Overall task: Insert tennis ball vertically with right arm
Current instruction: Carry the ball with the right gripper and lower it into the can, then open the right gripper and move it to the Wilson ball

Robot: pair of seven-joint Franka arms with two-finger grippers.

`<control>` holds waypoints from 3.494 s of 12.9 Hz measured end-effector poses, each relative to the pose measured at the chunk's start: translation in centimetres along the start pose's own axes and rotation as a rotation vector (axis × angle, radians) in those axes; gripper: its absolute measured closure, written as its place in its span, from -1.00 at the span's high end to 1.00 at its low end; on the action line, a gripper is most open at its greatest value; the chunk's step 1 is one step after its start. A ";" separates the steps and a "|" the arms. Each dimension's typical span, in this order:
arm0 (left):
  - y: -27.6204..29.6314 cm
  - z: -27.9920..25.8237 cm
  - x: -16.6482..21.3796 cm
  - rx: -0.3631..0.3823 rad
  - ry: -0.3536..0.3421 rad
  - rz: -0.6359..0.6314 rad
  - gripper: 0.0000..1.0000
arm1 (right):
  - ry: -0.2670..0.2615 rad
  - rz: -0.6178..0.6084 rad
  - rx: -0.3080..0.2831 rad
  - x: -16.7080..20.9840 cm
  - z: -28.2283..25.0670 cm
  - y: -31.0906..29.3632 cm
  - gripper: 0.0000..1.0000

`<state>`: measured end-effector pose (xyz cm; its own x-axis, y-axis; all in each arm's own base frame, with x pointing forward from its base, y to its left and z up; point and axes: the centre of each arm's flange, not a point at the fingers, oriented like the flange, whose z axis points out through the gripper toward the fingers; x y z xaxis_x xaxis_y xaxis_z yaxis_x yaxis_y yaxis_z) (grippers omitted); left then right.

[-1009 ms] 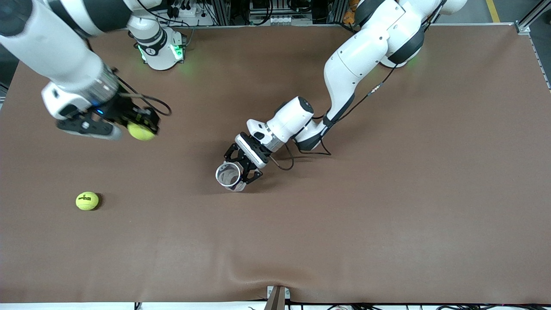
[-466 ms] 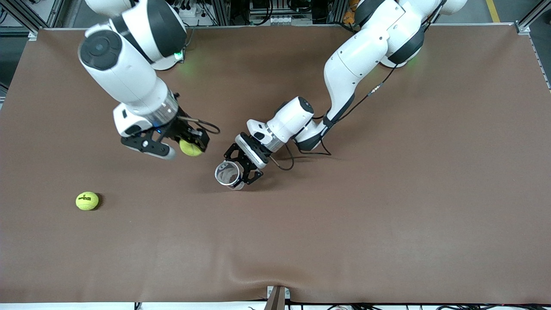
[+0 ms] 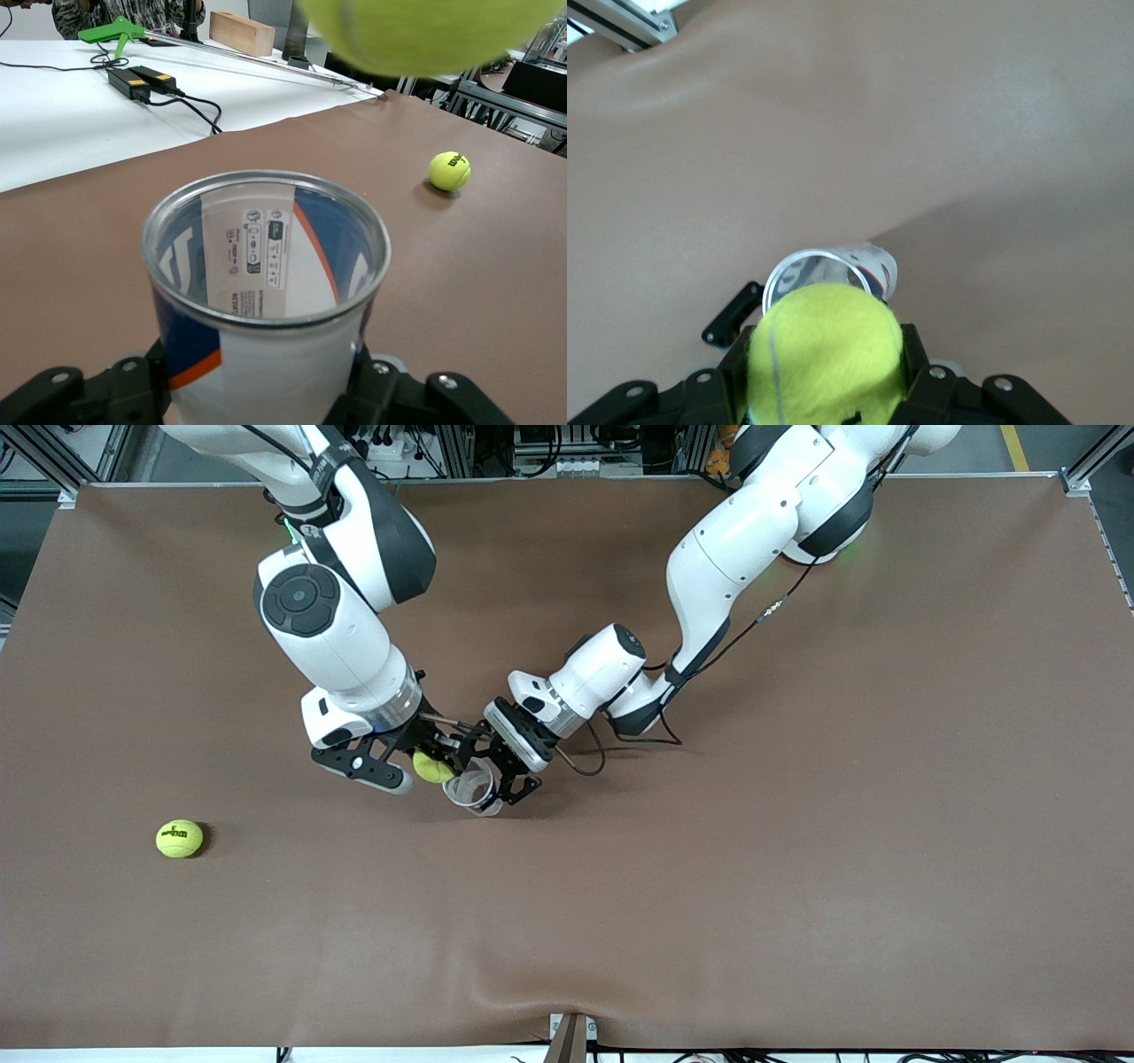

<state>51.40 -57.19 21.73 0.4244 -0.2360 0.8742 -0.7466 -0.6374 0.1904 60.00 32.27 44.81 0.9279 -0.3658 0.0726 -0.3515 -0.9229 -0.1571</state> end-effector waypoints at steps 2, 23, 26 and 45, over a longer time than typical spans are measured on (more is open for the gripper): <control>0.5 0.1 -0.2 0.006 0.005 0.033 0.42 | 0.011 -0.005 -0.006 0.0 1.0 -0.3 0.34; 0.7 0.2 -0.3 0.010 0.007 0.050 0.47 | -0.008 -0.018 -0.064 2.9 3.3 2.1 1.00; 0.7 0.2 -0.3 0.010 0.006 0.051 0.56 | -0.042 -0.034 -0.094 1.7 5.0 2.3 1.00; 0.6 0.3 -0.4 0.011 0.005 0.053 0.58 | -0.009 -0.444 -0.202 22.2 5.4 43.0 1.00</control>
<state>50.89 -57.69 21.40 0.3821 -0.2657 0.8851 -0.7620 -0.6324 0.1391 66.14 -14.92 34.34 0.9943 0.0692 0.0806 0.0626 -0.9947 0.0818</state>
